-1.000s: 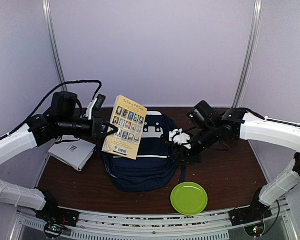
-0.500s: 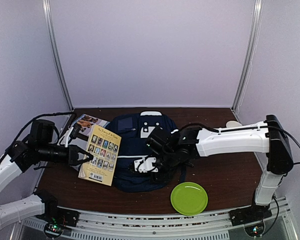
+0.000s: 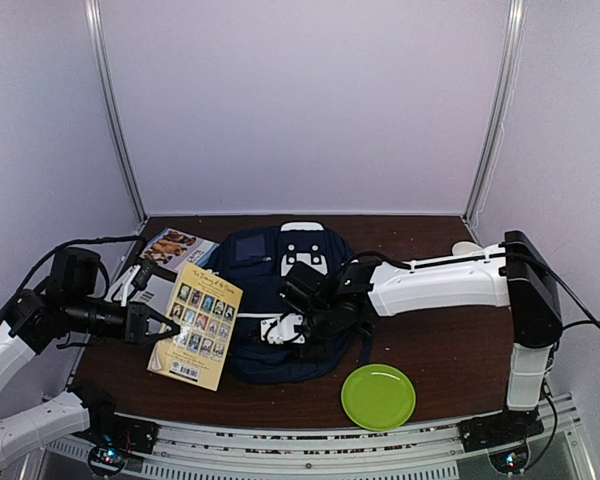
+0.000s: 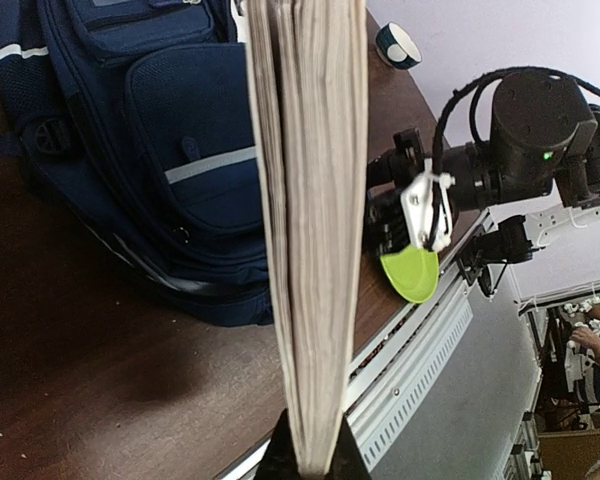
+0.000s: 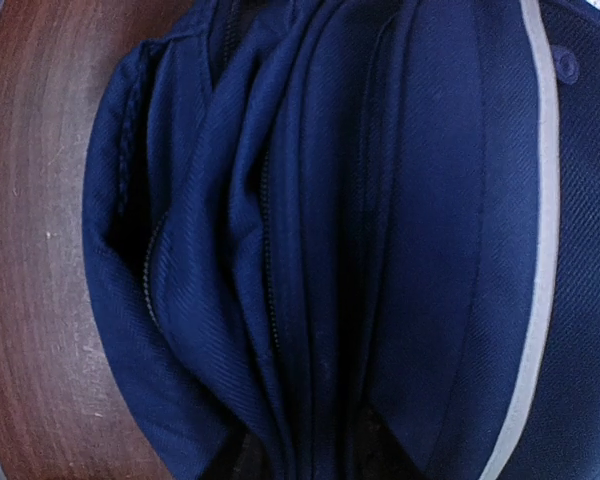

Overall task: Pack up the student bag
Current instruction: Pick up the largest pocket of the bag from the student bag, then place the book in the largest pocket of the bag.

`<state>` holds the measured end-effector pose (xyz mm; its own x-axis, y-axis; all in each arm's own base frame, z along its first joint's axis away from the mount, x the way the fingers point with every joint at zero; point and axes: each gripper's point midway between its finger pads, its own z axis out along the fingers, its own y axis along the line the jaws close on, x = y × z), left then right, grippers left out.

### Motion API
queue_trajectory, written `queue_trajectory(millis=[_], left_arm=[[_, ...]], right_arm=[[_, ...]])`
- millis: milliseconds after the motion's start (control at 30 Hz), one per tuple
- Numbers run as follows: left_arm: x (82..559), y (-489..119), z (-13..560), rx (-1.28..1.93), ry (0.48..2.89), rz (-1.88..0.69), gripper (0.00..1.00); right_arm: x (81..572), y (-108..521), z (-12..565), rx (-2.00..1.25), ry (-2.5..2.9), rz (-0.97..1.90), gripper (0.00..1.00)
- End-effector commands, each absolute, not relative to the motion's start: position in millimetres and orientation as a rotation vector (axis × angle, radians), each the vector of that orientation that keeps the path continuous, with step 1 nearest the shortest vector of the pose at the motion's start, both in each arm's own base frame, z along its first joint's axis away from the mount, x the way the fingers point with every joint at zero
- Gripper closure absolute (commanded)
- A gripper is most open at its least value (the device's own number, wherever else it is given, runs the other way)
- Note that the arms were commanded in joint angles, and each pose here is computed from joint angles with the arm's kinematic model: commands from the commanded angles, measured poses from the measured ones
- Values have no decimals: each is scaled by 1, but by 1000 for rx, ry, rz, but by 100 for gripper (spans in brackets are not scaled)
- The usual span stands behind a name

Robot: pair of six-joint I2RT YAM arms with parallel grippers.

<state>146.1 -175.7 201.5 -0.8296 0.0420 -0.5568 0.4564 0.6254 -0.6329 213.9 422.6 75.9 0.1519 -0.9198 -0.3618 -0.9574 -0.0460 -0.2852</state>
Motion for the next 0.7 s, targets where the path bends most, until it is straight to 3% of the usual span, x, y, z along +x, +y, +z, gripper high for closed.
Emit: queue_trajectory(millis=[0, 133, 467, 667], left_arm=[[141, -179, 214, 454, 2314, -1148, 100], [130, -192, 228, 570, 2225, -1270, 100], [109, -204, 244, 708, 2107, -1454, 100], [117, -211, 229, 703, 2128, -1473, 100]], right_arm=[[249, 418, 111, -1802, 1851, 137, 82], [264, 413, 160, -1697, 1829, 215, 100], [340, 411, 283, -1360, 1831, 303, 100], [349, 411, 330, -1283, 1780, 335, 100]])
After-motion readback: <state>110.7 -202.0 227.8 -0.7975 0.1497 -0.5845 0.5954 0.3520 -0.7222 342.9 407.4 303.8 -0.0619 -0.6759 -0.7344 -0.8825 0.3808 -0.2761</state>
